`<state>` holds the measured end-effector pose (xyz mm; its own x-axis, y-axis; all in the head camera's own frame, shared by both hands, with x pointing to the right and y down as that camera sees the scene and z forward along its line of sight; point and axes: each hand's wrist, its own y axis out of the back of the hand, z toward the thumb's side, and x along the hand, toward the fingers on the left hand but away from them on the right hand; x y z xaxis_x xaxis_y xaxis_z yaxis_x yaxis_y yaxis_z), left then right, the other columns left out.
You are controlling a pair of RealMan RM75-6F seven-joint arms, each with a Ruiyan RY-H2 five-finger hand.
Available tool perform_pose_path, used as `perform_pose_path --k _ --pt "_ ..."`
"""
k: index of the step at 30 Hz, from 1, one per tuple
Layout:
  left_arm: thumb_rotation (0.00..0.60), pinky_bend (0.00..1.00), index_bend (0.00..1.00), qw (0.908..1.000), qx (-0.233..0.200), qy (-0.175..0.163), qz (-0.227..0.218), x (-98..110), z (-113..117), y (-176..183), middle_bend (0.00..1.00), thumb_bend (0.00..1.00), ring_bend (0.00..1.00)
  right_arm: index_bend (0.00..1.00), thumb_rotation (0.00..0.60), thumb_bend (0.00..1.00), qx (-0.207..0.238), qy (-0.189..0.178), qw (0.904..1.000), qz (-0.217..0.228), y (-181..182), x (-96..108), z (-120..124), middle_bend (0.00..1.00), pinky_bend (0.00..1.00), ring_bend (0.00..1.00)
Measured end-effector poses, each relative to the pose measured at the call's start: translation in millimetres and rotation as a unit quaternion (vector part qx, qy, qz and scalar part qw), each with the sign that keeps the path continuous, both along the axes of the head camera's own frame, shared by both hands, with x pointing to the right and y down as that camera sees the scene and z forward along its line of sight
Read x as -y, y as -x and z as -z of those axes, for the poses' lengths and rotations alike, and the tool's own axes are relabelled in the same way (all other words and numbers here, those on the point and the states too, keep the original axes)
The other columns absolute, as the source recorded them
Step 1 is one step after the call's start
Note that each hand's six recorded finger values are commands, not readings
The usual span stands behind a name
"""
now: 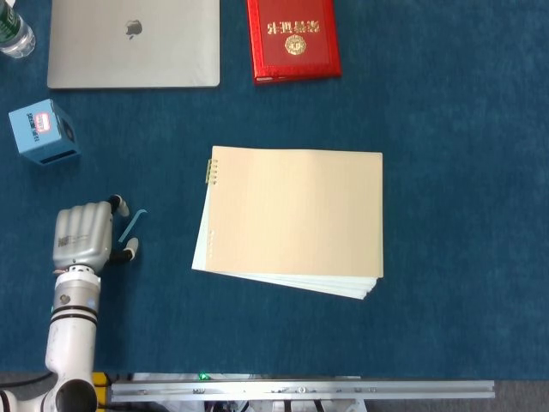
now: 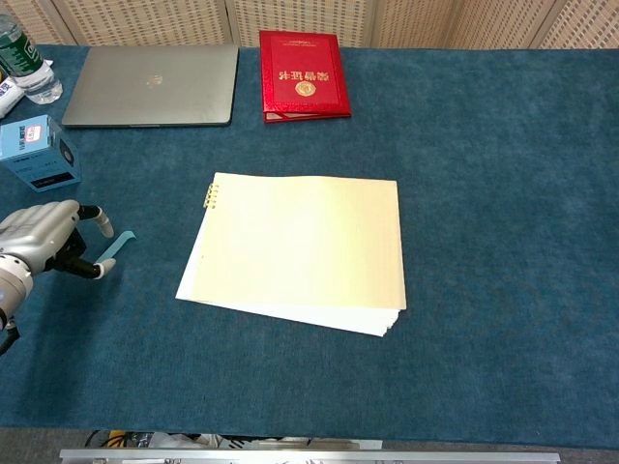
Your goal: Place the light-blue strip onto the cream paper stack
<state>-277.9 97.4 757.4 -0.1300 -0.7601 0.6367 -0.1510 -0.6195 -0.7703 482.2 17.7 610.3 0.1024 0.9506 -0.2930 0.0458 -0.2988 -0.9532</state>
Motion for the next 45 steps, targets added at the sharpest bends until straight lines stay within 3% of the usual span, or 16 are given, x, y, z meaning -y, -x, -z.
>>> perform_pose_path --k 33,45 --pt "0.584 1.00 0.44 0.9998 0.014 0.001 0.017 0 -11 -3 1.00 0.30 1.00 0.45 0.600 0.32 -0.002 0.004 1.0000 -0.008 -5 -2 -1 0.51 0.51 0.50" --pt "0.600 1.00 0.48 0.9997 0.012 0.000 0.022 1 -14 -4 1.00 0.37 1.00 0.45 0.600 0.32 -0.002 0.007 0.9999 -0.012 -8 -4 -2 0.51 0.51 0.50"
